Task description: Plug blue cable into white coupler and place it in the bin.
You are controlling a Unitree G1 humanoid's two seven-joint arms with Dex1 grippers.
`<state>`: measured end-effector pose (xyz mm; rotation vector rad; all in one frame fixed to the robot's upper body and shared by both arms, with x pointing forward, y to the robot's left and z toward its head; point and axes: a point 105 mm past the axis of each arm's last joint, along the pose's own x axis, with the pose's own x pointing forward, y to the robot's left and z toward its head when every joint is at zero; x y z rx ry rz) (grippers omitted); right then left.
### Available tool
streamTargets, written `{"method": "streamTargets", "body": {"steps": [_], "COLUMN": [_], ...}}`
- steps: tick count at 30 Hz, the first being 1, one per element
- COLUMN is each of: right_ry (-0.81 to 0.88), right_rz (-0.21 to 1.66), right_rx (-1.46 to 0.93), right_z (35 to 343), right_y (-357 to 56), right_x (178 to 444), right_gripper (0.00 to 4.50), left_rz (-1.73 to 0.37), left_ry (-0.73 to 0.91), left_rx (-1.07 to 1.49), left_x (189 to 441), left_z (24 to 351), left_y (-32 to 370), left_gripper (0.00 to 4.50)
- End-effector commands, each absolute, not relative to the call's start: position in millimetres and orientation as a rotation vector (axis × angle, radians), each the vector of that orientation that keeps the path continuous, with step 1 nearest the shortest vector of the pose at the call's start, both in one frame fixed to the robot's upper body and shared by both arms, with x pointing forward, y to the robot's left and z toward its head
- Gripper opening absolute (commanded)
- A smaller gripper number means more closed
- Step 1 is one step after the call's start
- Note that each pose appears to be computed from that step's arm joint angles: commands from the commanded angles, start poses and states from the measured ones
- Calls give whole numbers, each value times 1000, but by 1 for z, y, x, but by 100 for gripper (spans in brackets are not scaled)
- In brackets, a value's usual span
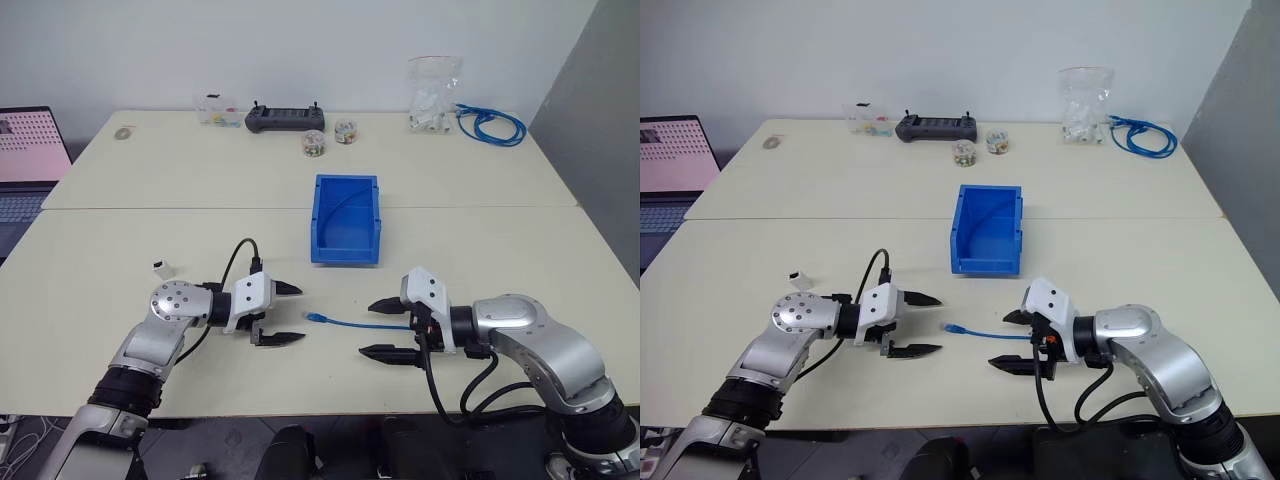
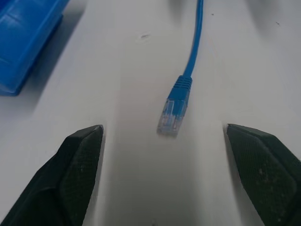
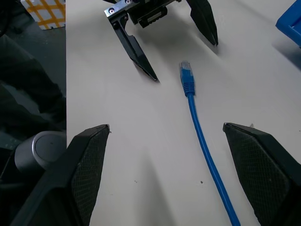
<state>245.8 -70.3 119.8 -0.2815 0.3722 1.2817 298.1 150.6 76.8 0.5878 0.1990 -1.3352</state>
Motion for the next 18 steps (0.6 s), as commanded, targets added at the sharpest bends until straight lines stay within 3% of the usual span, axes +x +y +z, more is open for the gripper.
{"method": "streamTargets", "body": {"steps": [1, 5, 14, 16, 18], "right_ry": [326, 330, 326, 316, 311], "right_rz": [1261, 1249, 1269, 1287, 1303], "right_rx": [-286, -284, -278, -283, -287], "right_z": [132, 132, 133, 134, 133], "right_y": [-74, -78, -79, -78, -78], "right_x": [245, 245, 238, 234, 230], "right_gripper": [417, 417, 417, 417, 417], "left_rz": [-1379, -1406, -1448, -1449, -1451], "left_ry": [176, 200, 270, 271, 267], "left_rx": [589, 581, 614, 617, 617], "left_x": [296, 292, 285, 285, 285], "left_z": [78, 71, 58, 57, 57], "left_y": [142, 141, 143, 142, 141], "left_gripper": [335, 264, 58, 25, 24]}}
